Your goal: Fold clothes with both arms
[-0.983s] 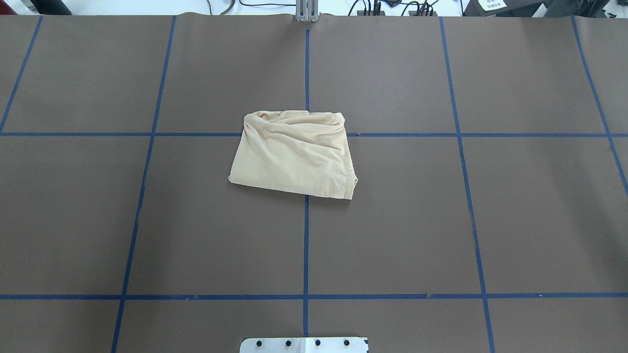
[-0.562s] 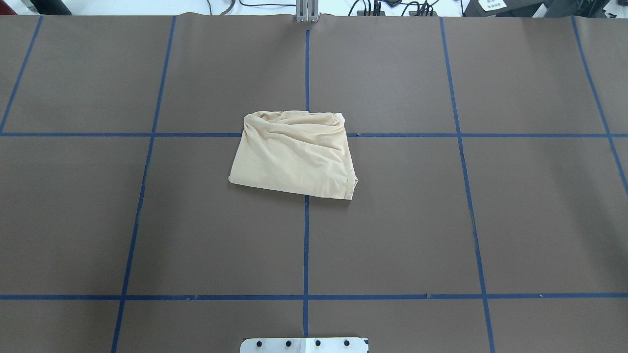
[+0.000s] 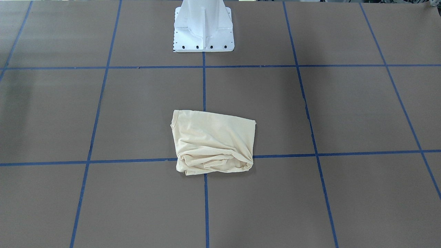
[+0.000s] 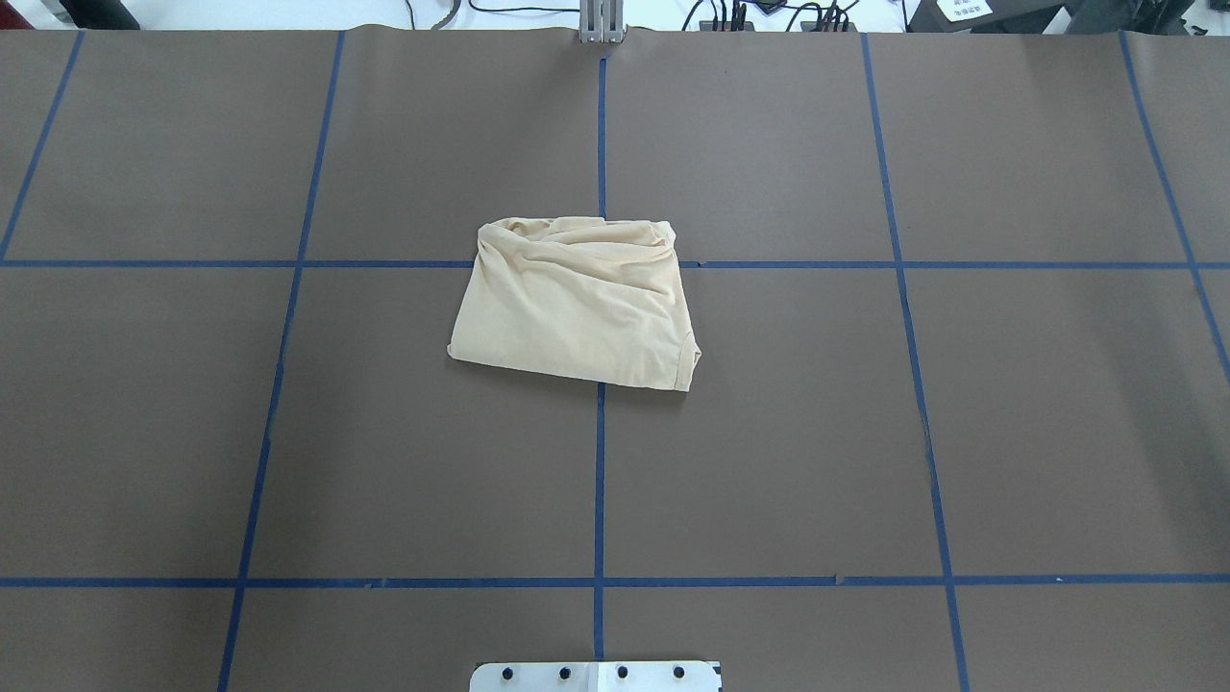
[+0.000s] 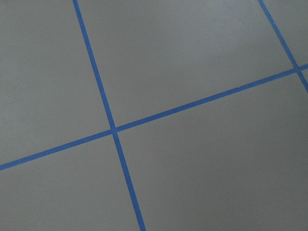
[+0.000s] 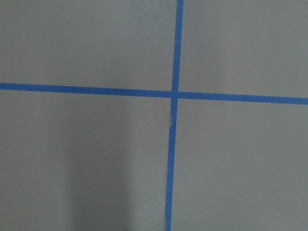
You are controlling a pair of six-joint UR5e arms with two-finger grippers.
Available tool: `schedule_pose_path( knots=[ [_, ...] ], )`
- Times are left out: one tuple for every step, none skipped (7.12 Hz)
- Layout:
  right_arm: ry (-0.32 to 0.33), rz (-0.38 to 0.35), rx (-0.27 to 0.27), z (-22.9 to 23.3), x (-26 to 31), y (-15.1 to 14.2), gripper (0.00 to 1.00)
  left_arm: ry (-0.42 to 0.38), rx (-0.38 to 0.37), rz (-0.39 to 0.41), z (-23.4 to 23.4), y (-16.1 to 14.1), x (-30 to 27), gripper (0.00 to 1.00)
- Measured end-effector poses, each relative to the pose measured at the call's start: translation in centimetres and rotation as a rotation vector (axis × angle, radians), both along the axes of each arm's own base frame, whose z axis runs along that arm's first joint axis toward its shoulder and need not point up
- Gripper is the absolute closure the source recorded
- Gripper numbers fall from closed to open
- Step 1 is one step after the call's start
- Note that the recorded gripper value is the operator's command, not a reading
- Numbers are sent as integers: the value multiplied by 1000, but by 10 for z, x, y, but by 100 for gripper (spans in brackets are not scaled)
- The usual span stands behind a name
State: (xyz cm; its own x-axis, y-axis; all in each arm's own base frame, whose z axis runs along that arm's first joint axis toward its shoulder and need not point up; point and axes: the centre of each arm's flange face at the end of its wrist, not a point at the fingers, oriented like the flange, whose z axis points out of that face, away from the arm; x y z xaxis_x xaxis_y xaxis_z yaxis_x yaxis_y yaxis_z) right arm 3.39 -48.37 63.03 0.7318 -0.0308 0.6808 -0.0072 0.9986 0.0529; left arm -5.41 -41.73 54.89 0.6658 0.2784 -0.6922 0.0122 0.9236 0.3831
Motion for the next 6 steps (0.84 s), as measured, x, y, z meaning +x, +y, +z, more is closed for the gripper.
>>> schedule_pose_path(
  knots=[
    [-10, 30, 16, 7, 0, -2, 0, 6, -9, -4, 1, 0, 0, 0],
    [-22, 46, 22, 8, -1, -1, 0, 8, -15, -6, 2, 0, 0, 0],
    [-30, 51, 25, 8, -1, -1, 0, 9, -17, -6, 1, 1, 0, 0],
    [-33, 53, 26, 8, -1, -1, 0, 10, -15, -6, 0, 1, 0, 0],
    [-38, 53, 25, 8, -1, 0, 0, 10, -14, -5, 0, 1, 1, 0],
    [-46, 52, 22, 8, -2, 1, 0, 10, -14, -5, 1, 0, 1, 0]
  ],
)
